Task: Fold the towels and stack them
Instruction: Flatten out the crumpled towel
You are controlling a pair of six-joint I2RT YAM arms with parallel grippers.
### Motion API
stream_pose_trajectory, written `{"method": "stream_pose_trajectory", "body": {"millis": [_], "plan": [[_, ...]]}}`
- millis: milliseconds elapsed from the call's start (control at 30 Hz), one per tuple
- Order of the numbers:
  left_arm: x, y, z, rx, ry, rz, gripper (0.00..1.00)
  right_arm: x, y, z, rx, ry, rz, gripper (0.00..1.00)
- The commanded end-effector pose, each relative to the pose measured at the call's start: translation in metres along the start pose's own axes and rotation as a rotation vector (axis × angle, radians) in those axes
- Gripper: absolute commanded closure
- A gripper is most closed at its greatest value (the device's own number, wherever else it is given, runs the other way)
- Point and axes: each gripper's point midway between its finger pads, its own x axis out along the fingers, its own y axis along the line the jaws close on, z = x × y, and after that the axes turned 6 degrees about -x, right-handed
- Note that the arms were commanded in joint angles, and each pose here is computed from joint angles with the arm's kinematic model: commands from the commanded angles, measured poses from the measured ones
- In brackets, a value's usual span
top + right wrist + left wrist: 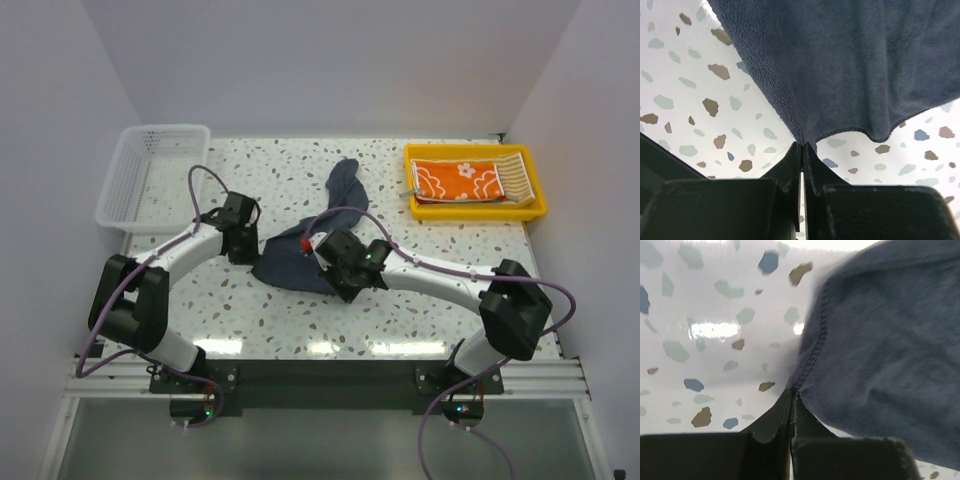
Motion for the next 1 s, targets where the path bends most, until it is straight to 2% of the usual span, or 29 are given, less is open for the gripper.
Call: {"method": "stream_pose_trajectory", "body": {"millis": [0,300,533,633,867,967], "plan": [[0.008,0.02,-0.018,-0.052,0.009,0.068,1.0,0.002,0.012,-0.007,-0.01,-0.003,0.069,1.0],[0.011,0.037,-0.029,-0.026,0.012,0.123,0.98,0.014,0.03,-0.023,-0.038,0.037,0.116,1.0],[0.001,0.027,-0.027,-0.002,-0.007,0.056,0.64,0.017,0.033,-0.021,-0.034,0.035,0.128,1.0],[-0.001,0.025,-0.026,0.006,-0.009,0.047,0.57,0.018,0.033,-0.022,-0.04,0.042,0.127,1.0],[0.009,0.021,-0.036,0.053,0.034,0.053,0.57,0.019,0.033,-0.023,-0.04,0.042,0.125,1.0],[0.015,0.027,-0.04,0.061,0.049,0.099,0.6,0.02,0.033,-0.025,-0.039,0.049,0.123,1.0]]}}
